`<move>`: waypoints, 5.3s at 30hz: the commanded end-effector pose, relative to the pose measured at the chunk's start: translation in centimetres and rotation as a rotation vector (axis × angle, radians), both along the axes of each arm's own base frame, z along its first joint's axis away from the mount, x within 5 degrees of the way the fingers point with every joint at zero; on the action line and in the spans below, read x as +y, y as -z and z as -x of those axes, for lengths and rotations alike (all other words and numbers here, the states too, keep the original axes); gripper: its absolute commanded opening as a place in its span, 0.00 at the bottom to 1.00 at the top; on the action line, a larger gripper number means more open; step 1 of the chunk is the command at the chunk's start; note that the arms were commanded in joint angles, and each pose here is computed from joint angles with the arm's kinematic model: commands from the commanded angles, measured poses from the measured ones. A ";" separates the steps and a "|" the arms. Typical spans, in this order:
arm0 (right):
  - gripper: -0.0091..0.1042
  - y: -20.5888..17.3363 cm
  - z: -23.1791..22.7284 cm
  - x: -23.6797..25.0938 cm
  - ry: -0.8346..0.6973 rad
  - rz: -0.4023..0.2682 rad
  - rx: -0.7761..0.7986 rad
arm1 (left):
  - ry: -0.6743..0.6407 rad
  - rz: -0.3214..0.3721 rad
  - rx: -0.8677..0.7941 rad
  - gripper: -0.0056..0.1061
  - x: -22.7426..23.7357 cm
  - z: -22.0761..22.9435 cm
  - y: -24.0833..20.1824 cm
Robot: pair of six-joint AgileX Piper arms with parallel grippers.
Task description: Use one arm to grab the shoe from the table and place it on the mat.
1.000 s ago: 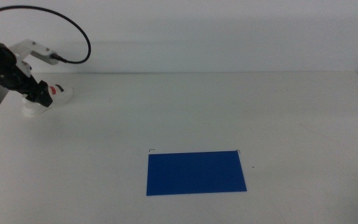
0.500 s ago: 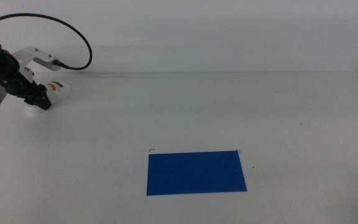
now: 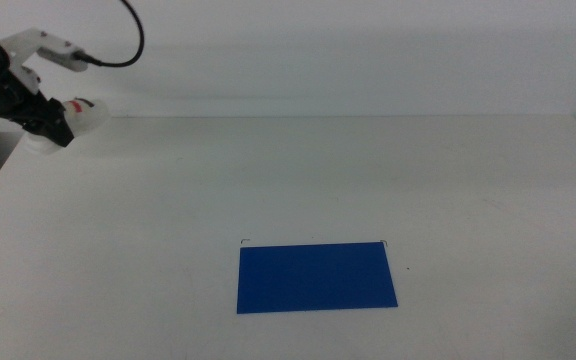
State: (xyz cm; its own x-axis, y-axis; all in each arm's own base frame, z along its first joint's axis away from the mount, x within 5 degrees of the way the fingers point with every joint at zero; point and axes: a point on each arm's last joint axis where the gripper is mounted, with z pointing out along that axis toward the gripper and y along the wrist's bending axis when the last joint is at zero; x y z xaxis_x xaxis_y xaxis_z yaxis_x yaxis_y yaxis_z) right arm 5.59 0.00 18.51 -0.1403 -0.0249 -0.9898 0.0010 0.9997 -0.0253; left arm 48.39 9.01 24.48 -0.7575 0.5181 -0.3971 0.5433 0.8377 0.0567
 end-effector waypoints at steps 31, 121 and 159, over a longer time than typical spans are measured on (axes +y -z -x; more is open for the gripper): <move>0.65 -0.7 0.1 0.0 0.005 0.018 -0.098 | 0.486 -0.052 -0.031 0.04 -27.1 14.2 -9.5; 0.65 -0.7 0.1 0.0 0.005 0.018 -0.098 | -1.978 0.618 0.675 0.04 -35.2 15.8 -4.1; 0.65 -0.7 0.1 0.0 0.005 0.018 -0.098 | -1.955 0.522 0.606 0.89 -38.8 14.5 3.1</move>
State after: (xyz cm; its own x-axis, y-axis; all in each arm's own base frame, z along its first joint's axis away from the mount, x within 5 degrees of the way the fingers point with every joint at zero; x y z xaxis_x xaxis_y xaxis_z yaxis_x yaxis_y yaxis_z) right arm 5.59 0.00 18.51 -0.1403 -0.0249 -0.9898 0.0010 0.9997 -0.0253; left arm 34.11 -29.63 17.27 -0.1086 -0.9779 0.1786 -0.9938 0.1026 -0.0426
